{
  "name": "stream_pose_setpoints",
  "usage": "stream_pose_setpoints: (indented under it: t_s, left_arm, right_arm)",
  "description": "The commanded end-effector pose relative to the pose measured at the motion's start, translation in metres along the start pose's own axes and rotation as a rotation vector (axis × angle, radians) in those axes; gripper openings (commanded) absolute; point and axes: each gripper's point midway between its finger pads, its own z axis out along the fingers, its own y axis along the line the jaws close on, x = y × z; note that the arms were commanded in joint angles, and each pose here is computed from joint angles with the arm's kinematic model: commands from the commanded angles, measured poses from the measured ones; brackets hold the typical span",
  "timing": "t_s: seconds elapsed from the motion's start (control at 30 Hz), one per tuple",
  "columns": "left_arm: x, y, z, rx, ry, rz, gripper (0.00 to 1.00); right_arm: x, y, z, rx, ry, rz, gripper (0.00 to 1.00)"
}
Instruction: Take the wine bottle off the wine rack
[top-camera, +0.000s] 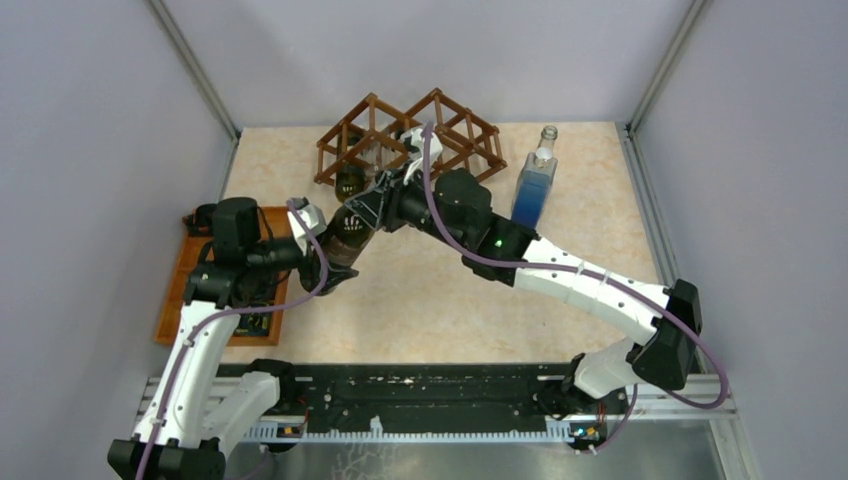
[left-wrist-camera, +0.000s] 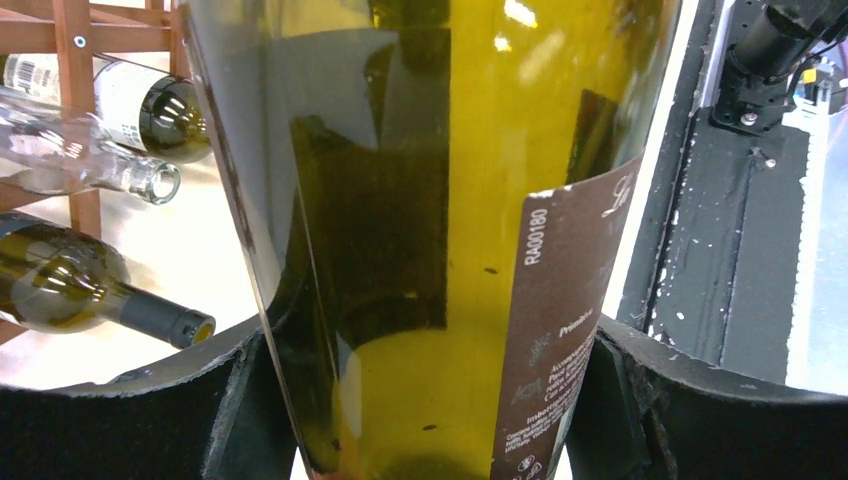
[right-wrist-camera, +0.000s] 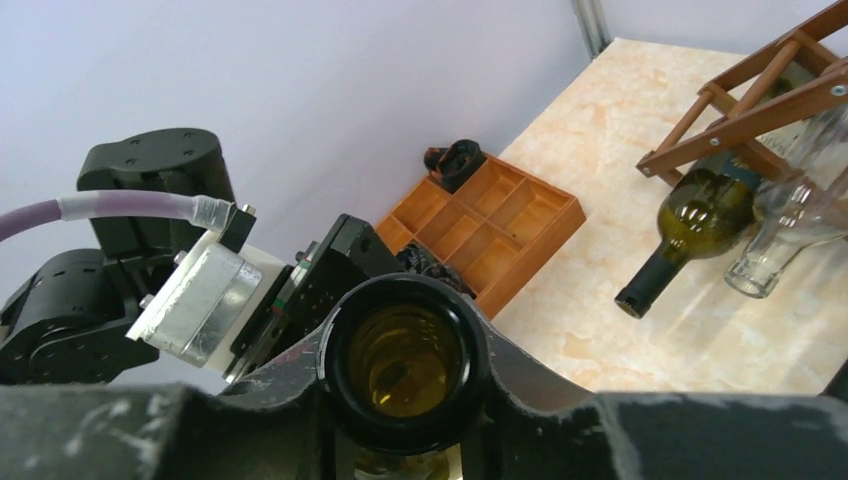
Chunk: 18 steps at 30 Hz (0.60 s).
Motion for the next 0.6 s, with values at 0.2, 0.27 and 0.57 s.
stream_pose_setpoints:
  t_s: [0.2,0.27,0.57]
  left_arm:
    - [-0.042,-0.008,-0.007,0.047,-0.084,0.062,0.73]
    - [-0.041,-0.009,-0.007,0.047,-0.078,0.045,0.98]
    - [-0.046,0.002,-0.01,-0.019,-0.06,0.031,0.99]
  right_arm:
    - [-0.023,0.003,0.0,0.022,-0.048,-0.05,0.0]
    - [-0.027,-0.009,-0.005,0.058,-0.054,-0.062,0.0]
    - [-0.045,-0.097,-0.041,0.364,-0.04,-0.254,0.0]
